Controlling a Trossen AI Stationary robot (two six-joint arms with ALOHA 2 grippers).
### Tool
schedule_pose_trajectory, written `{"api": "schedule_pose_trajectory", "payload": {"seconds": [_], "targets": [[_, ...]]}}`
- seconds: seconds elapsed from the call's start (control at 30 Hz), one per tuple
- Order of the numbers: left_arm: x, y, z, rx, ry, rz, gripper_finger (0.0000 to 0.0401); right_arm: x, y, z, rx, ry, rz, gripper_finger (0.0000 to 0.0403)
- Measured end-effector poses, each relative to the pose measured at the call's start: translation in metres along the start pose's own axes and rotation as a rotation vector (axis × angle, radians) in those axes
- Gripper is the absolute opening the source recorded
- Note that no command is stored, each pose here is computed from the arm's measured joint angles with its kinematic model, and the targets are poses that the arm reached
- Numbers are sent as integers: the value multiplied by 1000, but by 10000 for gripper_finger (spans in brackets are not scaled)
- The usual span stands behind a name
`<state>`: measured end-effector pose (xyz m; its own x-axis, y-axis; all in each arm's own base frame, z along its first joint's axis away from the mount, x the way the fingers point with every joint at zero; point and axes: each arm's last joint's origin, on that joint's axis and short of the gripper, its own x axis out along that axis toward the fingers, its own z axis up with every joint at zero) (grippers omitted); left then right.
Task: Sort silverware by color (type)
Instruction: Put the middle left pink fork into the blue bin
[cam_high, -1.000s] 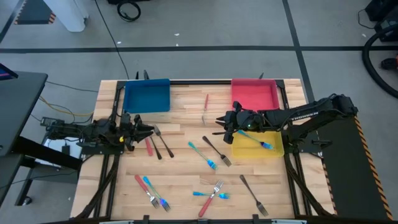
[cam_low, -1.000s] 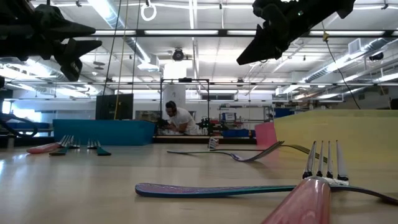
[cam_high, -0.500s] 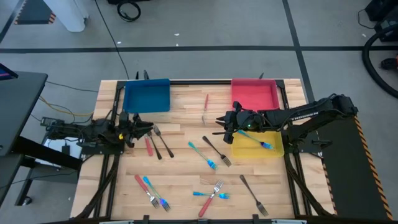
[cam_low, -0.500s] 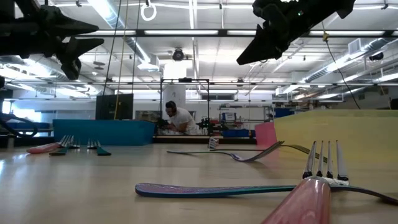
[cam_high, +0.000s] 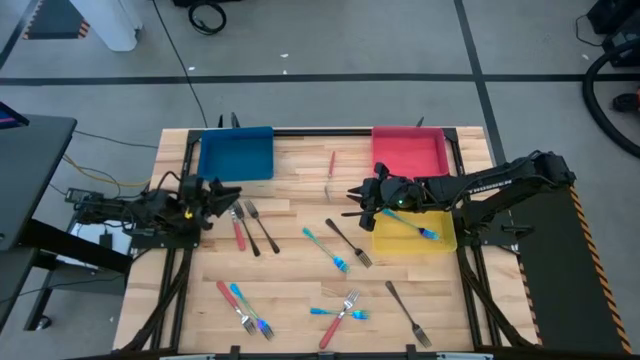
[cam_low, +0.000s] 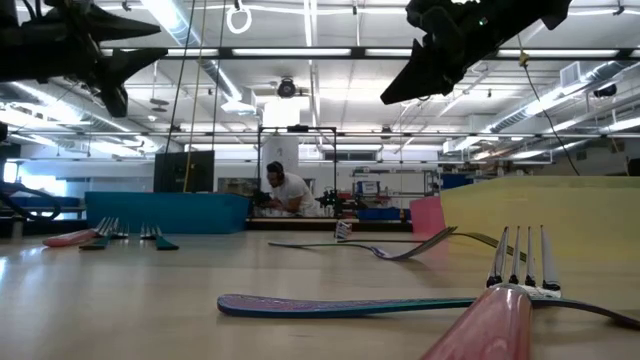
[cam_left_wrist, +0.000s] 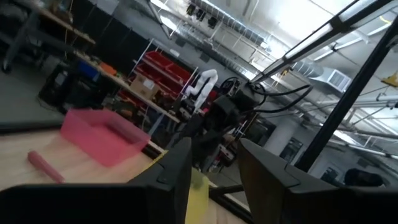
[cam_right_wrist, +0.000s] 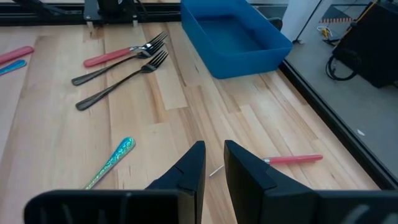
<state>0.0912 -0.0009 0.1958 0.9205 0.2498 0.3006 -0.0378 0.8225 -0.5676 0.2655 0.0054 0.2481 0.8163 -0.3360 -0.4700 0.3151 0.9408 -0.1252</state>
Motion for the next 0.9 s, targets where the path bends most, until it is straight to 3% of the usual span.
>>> {"api": "schedule_pose_trajectory", "payload": {"seconds": [0.23,0.37,0.53,0.7,0.9], "targets": [[0,0,1,1,-7,-4,164,0,0,0,-13,0,-2,67],[2,1,0,-87,-15,72,169,0,0,0,-15,-1,-3,67],[10,-9,13,-95,3,95,169,0,0,1,-29,-8,-2,67],[24,-22,24,-43,106,167,169,0,0,1,-30,-8,-2,67],[45,-37,35,-9,344,351,169,0,0,1,-30,-7,-2,67]]}}
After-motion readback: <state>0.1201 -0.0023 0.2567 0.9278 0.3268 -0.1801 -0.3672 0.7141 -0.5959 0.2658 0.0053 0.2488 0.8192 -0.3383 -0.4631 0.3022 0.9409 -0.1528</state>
